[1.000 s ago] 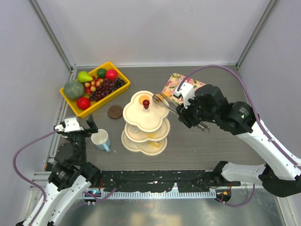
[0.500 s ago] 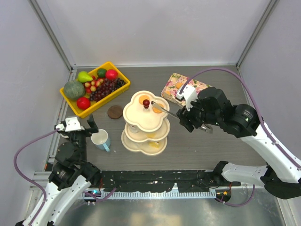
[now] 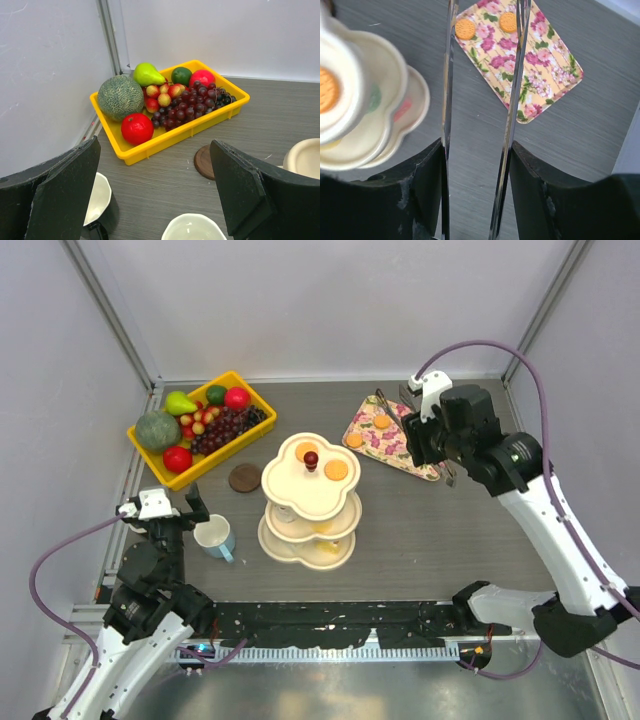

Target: Serve the afternoon tea

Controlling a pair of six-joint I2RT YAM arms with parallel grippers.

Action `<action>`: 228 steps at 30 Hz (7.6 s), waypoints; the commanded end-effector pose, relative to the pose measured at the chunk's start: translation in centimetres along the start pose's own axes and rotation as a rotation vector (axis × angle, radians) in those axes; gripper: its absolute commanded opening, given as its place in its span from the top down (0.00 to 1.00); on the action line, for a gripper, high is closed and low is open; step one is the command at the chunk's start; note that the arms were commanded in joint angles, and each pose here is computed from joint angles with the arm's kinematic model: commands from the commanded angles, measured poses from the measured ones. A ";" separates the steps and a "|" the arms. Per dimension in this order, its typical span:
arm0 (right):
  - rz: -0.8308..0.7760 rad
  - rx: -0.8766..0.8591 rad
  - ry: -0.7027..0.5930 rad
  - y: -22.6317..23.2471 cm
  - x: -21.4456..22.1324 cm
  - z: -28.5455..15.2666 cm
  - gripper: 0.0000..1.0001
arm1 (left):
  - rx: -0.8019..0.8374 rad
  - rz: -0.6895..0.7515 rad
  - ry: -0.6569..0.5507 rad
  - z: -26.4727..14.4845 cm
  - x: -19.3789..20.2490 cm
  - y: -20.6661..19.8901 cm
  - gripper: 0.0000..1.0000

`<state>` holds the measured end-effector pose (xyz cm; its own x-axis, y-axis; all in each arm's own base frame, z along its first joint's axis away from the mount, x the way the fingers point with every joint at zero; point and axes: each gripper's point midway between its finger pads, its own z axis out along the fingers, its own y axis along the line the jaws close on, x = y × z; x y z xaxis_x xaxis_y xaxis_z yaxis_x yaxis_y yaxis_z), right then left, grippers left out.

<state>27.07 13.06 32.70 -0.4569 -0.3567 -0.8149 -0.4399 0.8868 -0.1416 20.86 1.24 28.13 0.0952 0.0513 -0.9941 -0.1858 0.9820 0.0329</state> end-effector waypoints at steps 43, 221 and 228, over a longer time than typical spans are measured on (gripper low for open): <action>0.062 0.169 0.383 -5.5 8.2 27.8 0.42 | 0.002 -0.019 -0.013 0.3 -0.7 -0.3 0.01; 0.032 0.007 0.286 0.2 6.6 23.3 0.49 | 0.011 0.017 0.018 1.0 0.4 -1.1 0.01; -0.005 -0.015 0.247 1.3 4.6 23.5 0.48 | 0.013 0.022 0.021 1.1 0.4 -1.2 0.01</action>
<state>40.92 16.79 10.49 -0.7326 -0.4328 -0.5254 -0.4240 0.8939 -0.1453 21.86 0.53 27.00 0.0383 0.0890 -0.9953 -0.1788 0.9806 0.0808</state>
